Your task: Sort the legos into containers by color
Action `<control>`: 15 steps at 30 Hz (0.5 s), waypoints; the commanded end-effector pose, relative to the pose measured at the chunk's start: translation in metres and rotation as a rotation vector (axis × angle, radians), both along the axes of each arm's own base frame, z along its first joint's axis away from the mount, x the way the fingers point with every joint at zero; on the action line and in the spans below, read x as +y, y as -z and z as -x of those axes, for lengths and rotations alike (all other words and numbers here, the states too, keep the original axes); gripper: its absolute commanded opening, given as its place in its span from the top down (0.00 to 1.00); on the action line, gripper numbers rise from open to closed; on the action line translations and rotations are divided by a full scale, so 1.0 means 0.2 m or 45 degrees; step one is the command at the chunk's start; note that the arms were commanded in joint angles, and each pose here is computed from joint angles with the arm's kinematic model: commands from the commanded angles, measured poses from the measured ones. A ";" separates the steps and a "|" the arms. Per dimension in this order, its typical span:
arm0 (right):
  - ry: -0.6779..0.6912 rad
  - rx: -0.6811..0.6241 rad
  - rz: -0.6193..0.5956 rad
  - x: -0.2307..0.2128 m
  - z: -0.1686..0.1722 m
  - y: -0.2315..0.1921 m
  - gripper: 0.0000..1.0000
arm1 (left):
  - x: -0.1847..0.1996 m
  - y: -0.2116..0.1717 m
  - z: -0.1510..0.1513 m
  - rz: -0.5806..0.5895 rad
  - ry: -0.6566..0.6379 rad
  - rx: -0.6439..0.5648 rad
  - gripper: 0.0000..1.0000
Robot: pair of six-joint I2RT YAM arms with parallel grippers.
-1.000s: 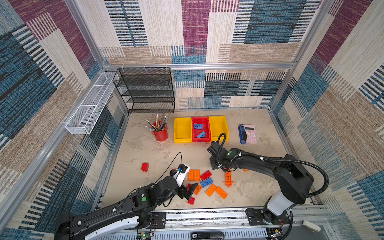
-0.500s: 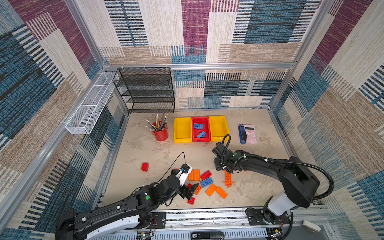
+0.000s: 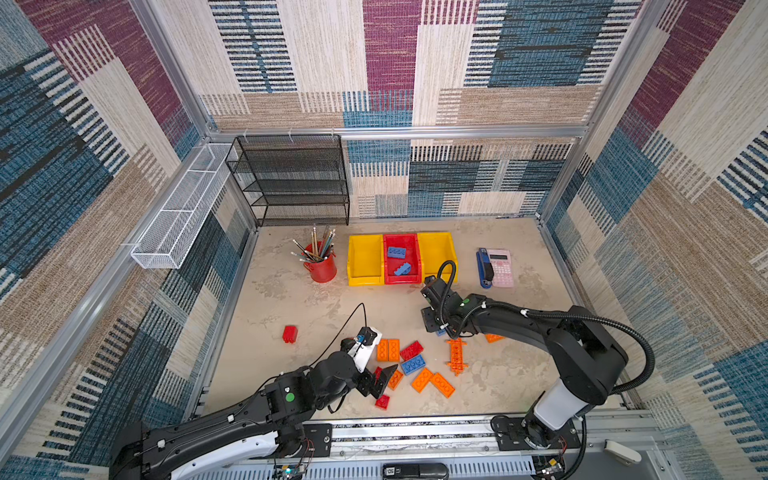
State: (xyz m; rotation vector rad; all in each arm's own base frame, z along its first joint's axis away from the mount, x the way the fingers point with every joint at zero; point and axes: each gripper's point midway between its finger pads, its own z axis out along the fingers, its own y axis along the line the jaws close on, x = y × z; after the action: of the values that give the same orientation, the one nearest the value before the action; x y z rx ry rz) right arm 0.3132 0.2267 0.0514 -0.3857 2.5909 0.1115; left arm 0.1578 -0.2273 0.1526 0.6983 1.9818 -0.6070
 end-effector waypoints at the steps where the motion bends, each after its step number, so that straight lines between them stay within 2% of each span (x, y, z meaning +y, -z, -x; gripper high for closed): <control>1: -0.051 -0.036 -0.041 0.07 -0.05 -0.02 0.44 | 0.02 0.00 -0.01 0.013 -0.035 -0.003 0.01; 7: -0.079 0.024 -0.042 0.09 -0.03 0.06 0.48 | 0.04 0.00 -0.01 0.032 -0.046 -0.008 0.01; 15: -0.069 0.062 -0.026 0.04 0.02 0.09 0.47 | 0.04 0.01 -0.01 0.030 -0.044 -0.007 0.01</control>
State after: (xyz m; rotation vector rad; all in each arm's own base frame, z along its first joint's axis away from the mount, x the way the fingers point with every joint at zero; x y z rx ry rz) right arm 0.3080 0.2339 0.0302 -0.4583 2.6364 0.1474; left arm 0.1584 -0.2200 0.1515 0.6712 1.9716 -0.5988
